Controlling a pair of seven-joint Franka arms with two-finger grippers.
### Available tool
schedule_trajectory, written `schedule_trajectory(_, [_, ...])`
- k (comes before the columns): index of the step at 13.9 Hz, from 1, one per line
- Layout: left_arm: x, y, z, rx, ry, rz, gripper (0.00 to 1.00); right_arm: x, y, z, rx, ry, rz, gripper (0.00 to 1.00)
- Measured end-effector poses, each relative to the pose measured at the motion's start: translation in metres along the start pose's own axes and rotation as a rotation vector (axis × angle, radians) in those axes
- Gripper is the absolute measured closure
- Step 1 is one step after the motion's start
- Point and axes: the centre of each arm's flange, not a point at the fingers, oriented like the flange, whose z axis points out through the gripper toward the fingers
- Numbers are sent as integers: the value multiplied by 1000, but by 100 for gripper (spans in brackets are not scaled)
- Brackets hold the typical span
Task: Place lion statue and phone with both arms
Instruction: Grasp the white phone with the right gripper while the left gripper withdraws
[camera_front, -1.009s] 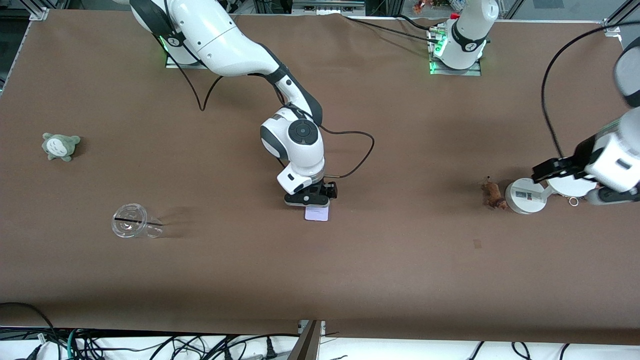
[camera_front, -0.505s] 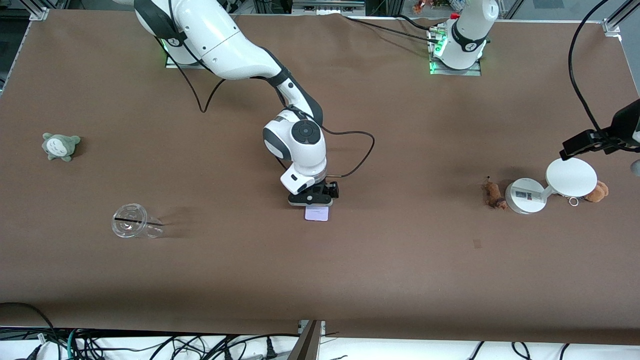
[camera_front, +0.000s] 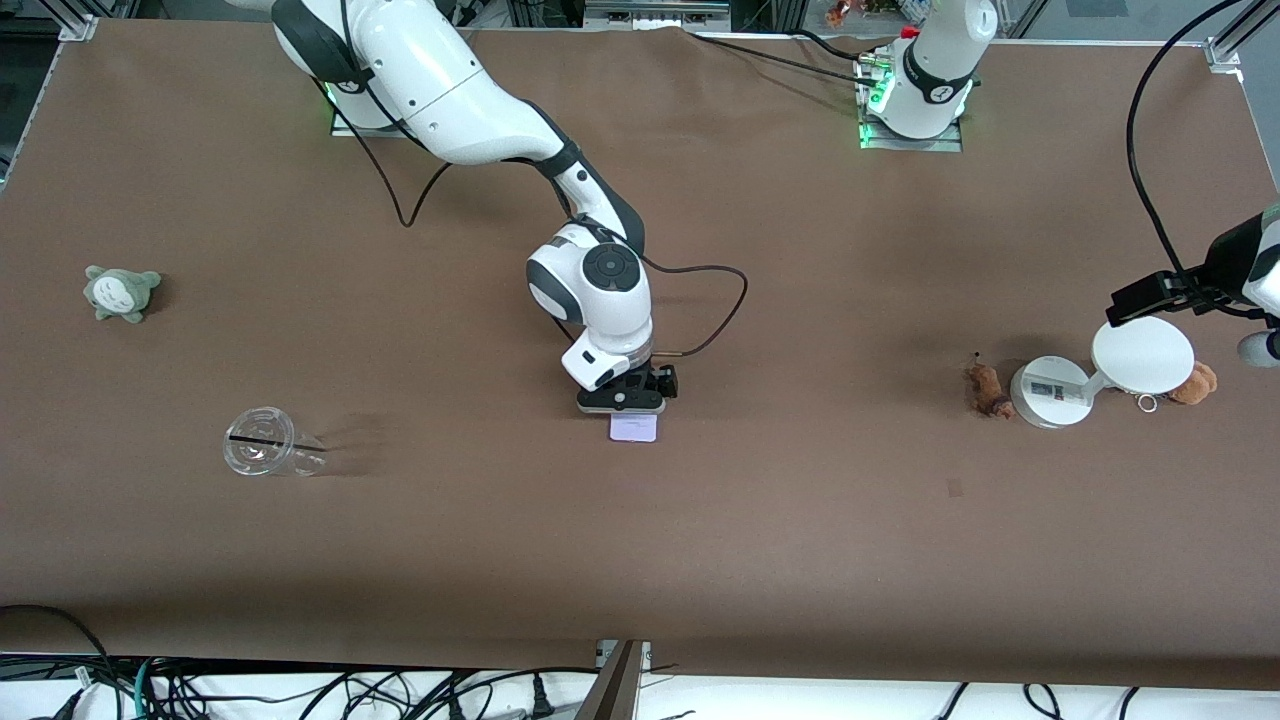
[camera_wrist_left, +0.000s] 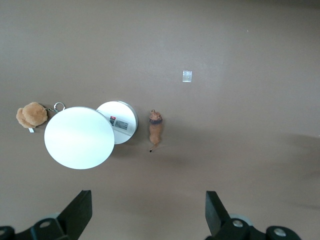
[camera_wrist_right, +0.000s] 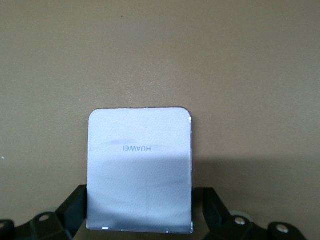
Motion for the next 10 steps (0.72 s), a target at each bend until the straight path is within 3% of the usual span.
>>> schedule_trajectory(3, [0, 0, 0, 0, 0, -1, 0, 0, 0, 0, 0, 0, 0, 2])
schedule_trajectory(6, [0, -1, 0, 0, 0, -2, 0, 1, 0, -1, -2, 4, -2, 13])
schedule_trajectory(10, [0, -1, 0, 0, 0, -2, 0, 1, -1, -3, -2, 5, -4, 14])
